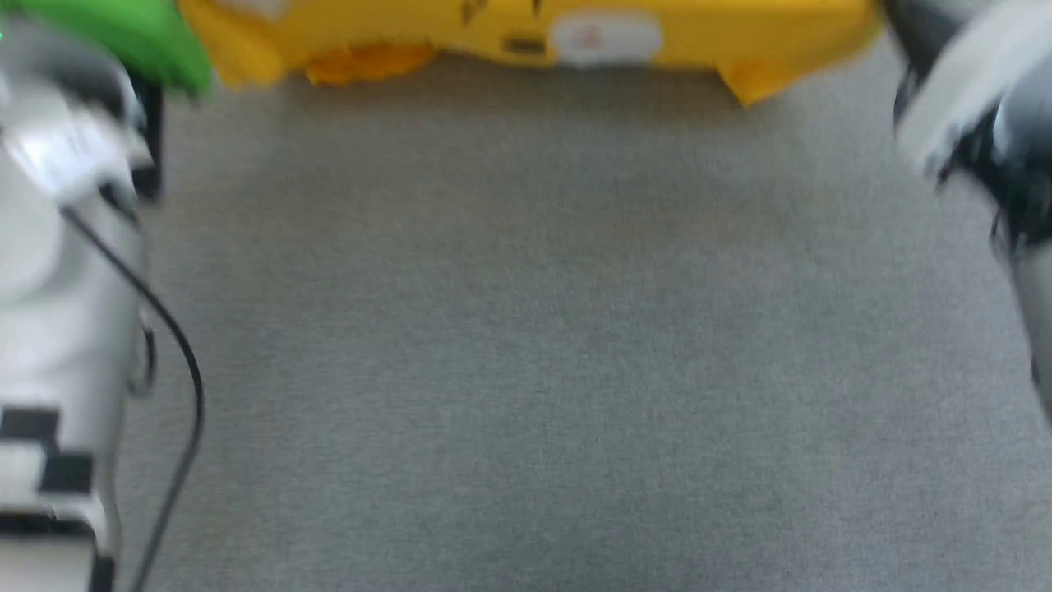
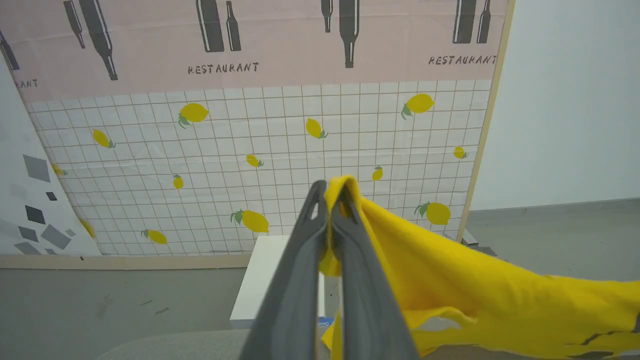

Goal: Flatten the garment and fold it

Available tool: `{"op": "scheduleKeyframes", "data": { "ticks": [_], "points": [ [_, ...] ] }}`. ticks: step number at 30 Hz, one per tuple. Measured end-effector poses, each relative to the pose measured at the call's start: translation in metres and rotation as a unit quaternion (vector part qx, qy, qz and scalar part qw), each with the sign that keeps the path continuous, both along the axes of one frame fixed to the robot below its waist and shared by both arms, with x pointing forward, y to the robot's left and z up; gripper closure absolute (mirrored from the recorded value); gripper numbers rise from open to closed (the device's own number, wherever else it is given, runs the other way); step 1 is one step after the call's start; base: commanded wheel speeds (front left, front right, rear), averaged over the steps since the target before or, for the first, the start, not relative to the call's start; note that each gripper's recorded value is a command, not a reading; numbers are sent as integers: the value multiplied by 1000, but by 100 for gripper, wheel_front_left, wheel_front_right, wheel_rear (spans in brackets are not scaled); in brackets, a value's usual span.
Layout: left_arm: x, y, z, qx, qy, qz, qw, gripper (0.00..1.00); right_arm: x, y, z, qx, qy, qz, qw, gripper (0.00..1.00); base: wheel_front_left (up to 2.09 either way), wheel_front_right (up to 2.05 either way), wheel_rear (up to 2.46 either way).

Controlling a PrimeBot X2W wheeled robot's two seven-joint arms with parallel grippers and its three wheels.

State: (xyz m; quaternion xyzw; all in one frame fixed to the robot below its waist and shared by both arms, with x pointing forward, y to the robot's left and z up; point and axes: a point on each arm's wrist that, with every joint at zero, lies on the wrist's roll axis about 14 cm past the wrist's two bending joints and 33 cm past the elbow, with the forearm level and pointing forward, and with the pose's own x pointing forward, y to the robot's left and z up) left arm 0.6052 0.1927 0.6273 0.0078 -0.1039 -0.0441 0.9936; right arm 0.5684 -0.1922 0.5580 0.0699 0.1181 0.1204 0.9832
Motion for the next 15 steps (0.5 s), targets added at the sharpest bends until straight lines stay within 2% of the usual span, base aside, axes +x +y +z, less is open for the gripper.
{"op": "scheduleKeyframes", "data": {
  "ticks": [1, 6, 9, 15],
  "points": [
    [-39, 17, -20, -30, 22, 21, 999, 100, -35, 3, -20, 24, 23, 4, 999, 100, 0, 0, 0],
    [-119, 32, -78, -81, 99, 51, 991, 100, -102, 9, -66, 55, 79, 7, 995, 100, 0, 0, 0],
    [-173, 33, -117, -120, 151, 72, 979, 100, -136, -2, -89, 62, 104, -13, 993, 100, 0, 0, 0],
    [-274, 24, -188, -175, 268, 94, 943, 100, -193, -11, -129, 45, 153, -31, 987, 100, 0, 0, 0]
  ]
}}
